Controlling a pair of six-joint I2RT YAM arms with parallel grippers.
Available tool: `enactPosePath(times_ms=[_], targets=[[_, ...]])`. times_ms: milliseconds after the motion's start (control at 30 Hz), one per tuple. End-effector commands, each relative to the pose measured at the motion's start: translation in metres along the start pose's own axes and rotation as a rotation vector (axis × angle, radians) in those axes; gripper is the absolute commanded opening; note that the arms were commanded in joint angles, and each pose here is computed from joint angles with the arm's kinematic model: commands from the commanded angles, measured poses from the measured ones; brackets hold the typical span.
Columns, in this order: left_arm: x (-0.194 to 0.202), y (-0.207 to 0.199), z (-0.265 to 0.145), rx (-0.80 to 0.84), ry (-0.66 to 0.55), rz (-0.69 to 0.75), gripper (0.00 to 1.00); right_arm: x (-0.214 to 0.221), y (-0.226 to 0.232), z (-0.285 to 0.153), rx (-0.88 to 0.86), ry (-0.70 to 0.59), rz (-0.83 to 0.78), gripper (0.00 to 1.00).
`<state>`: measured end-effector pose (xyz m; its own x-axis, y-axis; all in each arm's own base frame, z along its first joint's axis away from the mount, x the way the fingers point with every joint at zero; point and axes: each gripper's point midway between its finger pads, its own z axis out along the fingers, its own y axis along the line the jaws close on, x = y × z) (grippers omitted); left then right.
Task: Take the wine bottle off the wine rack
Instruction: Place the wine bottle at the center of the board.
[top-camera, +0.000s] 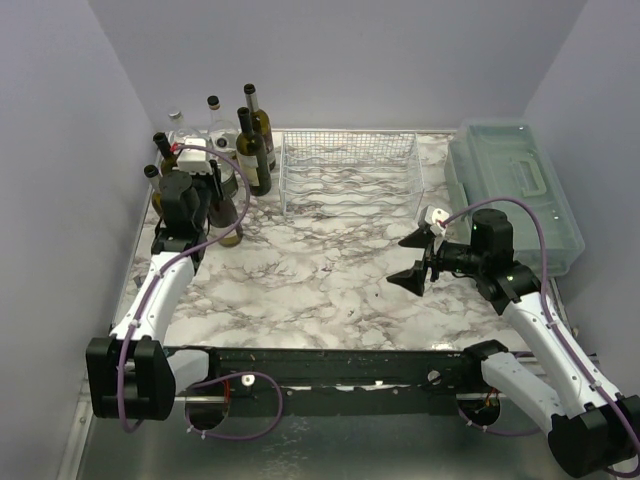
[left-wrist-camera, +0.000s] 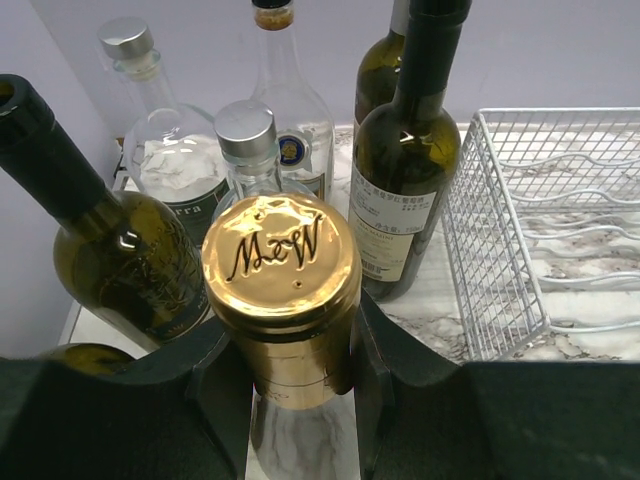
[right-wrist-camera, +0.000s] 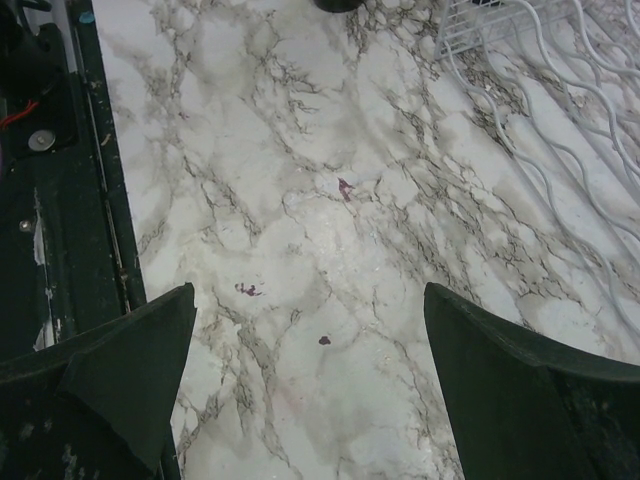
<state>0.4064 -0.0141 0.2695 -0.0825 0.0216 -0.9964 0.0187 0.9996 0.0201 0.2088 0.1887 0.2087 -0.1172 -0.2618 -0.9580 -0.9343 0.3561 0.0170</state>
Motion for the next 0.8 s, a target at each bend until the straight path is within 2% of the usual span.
enactPosePath(times_ms=[0,400,467,567,767], targets=[[-0.125,0.009,-0.007,-0.01,-0.368,-0.004,0.0,0.007,-0.004,-0.001,0.023,0.015,-0.001,0.99],[-0.124,0.015,0.002,-0.022,-0.357,0.002,0.01,0.007,-0.005,-0.001,0.03,0.016,-0.006,0.99],[-0.122,0.018,0.003,-0.039,-0.351,-0.007,0.18,0.007,-0.005,-0.001,0.031,0.017,-0.006,0.99],[-0.118,0.02,0.003,-0.052,-0.345,-0.009,0.35,0.007,-0.006,-0.002,0.034,0.017,-0.009,0.99],[-0.124,0.02,0.0,-0.053,-0.358,-0.017,0.56,0.008,-0.006,-0.001,0.037,0.019,-0.009,0.99]])
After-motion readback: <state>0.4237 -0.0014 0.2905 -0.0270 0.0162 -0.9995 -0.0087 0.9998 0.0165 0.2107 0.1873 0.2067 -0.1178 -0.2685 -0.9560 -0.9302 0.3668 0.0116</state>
